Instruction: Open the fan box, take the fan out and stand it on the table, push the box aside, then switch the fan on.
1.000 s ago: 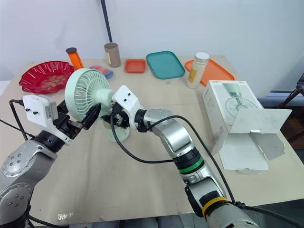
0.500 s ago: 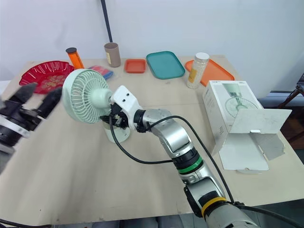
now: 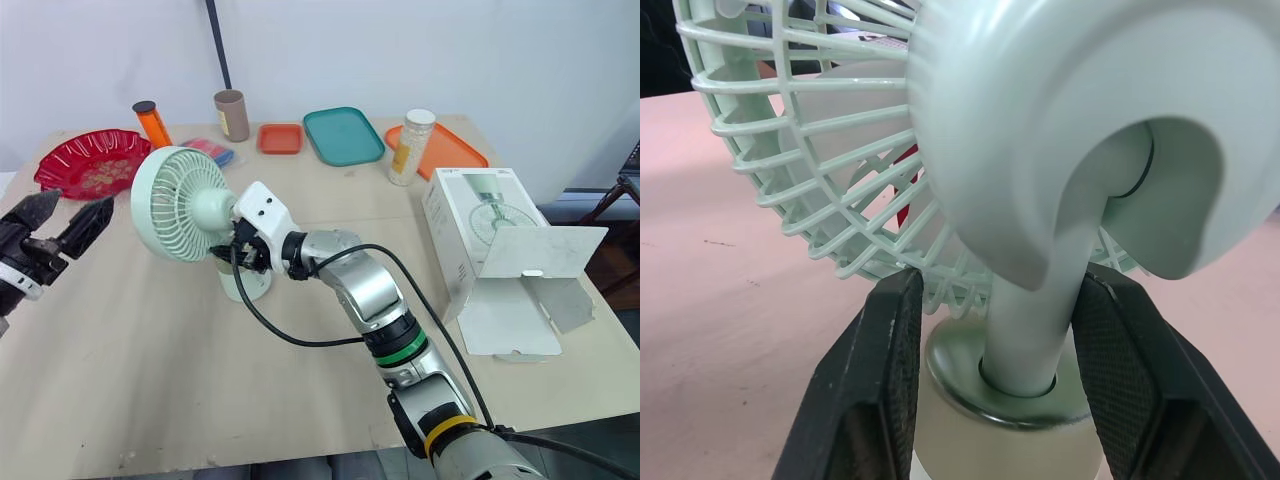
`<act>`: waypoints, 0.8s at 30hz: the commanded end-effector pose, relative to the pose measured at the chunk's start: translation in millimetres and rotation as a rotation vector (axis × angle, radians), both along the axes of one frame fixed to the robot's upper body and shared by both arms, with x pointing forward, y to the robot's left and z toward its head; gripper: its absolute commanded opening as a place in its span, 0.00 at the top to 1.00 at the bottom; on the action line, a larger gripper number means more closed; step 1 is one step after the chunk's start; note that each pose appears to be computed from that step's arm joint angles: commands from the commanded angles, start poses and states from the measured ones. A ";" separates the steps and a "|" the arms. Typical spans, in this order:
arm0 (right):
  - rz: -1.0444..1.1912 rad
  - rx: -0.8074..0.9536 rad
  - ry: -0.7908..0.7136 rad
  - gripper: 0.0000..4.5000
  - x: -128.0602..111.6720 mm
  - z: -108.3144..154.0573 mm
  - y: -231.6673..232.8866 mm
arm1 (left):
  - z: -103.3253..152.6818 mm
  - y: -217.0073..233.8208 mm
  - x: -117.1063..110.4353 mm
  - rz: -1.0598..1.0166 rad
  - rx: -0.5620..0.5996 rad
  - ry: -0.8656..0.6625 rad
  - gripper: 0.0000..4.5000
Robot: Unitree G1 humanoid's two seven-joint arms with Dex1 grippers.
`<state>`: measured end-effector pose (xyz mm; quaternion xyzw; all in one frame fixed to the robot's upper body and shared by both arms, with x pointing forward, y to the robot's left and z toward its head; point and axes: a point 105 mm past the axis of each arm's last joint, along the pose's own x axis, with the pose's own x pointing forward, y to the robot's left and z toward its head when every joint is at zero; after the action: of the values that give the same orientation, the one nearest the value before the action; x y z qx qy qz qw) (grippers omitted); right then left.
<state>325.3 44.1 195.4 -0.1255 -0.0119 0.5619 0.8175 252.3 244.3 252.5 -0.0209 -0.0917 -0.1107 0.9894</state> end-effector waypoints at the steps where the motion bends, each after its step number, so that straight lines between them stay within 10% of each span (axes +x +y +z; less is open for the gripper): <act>1: 0.049 0.042 -0.041 0.53 -9.6 14.3 2.2 | 7.6 -1.7 -4.4 -0.001 0.029 -0.051 0.03; 24: 0.338 0.119 -0.063 0.53 -34.2 23.0 -29.5 | -64.4 -12.8 -13.5 -0.366 0.441 0.128 0.03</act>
<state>297.0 12.5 204.7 -0.0837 -0.0512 0.6766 0.7298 236.8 233.9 179.6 0.1537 0.0255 -0.3021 0.9404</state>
